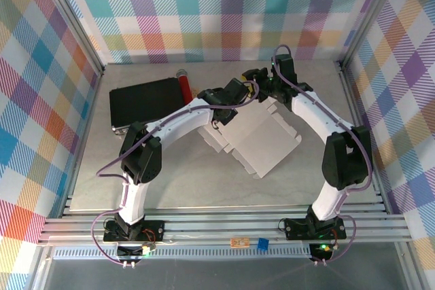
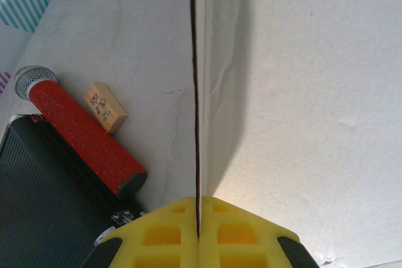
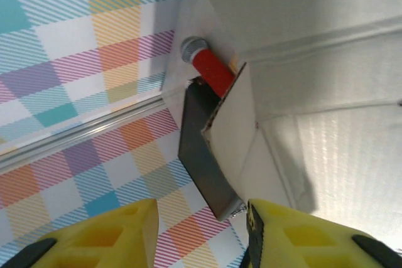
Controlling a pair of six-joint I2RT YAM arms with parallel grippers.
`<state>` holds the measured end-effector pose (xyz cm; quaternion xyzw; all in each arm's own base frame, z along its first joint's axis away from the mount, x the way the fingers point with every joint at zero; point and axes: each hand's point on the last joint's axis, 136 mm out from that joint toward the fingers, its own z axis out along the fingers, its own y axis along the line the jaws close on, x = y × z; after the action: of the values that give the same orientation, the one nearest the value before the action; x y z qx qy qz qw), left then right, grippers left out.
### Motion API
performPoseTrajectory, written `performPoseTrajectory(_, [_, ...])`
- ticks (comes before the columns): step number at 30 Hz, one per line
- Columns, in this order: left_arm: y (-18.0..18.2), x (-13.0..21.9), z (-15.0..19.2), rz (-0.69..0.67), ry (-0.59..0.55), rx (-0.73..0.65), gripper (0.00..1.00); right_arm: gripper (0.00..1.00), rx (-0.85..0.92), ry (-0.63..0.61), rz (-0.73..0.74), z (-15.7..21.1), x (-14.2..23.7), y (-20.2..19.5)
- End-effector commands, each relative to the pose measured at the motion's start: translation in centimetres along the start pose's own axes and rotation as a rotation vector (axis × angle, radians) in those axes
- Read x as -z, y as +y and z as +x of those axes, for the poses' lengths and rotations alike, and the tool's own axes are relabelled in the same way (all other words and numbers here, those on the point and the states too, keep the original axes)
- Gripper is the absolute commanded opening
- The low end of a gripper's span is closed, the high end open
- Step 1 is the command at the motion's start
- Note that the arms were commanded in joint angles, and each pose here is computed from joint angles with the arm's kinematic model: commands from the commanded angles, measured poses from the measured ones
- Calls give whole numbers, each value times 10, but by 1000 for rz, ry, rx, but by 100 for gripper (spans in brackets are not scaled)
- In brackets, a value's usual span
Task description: Fold the paper box
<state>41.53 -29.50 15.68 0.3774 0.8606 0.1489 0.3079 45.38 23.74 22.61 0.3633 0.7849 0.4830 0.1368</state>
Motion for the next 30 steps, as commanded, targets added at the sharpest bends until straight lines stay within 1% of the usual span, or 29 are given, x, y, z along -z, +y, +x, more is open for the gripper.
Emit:
performPoseTrajectory(1, [4, 6, -6, -34, -2, -25, 0, 39, -1, 41, 90, 10, -3, -19])
performPoseTrajectory(9, [7, 13, -10, -55, -18, -35, 0, 34, 6, 61, 154, 9, -12, -30])
performPoseTrajectory(12, [7, 15, -11, -64, -22, -41, 0, 29, 14, 58, 172, 6, -14, -32])
performPoseTrajectory(16, [12, 18, -11, -79, -28, -37, 0, 15, 17, 51, 195, 4, -14, -33])
performPoseTrajectory(19, [16, 23, -13, -89, -39, -23, 0, 2, 19, 47, 209, 4, -12, -37])
performPoseTrajectory(21, [20, 29, -15, -96, -51, 5, 0, 0, 20, 40, 205, 3, -11, -37])
performPoseTrajectory(22, [23, 33, -17, -97, -60, 38, 8, 0, 24, 36, 196, 2, -11, -36])
performPoseTrajectory(23, [26, 40, -19, -94, -69, 88, 22, 0, 27, 31, 183, 1, -11, -34])
performPoseTrajectory(24, [31, 47, -21, -92, -79, 154, 33, 0, 28, 28, 172, 0, -11, -32])
performPoseTrajectory(26, [45, 69, -21, -81, -89, 366, 61, 0, 25, 16, 131, -4, -9, -27])
performPoseTrajectory(27, [51, 79, -18, -47, -84, 491, 72, 0, 19, 13, 112, -5, -9, -26])
performPoseTrajectory(28, [54, 88, -13, 19, -69, 648, 76, 0, 13, 11, 76, -7, -9, -22])
performPoseTrajectory(30, [54, 95, -1, 183, -15, 967, 76, 0, -14, 7, 21, -11, -9, -19])
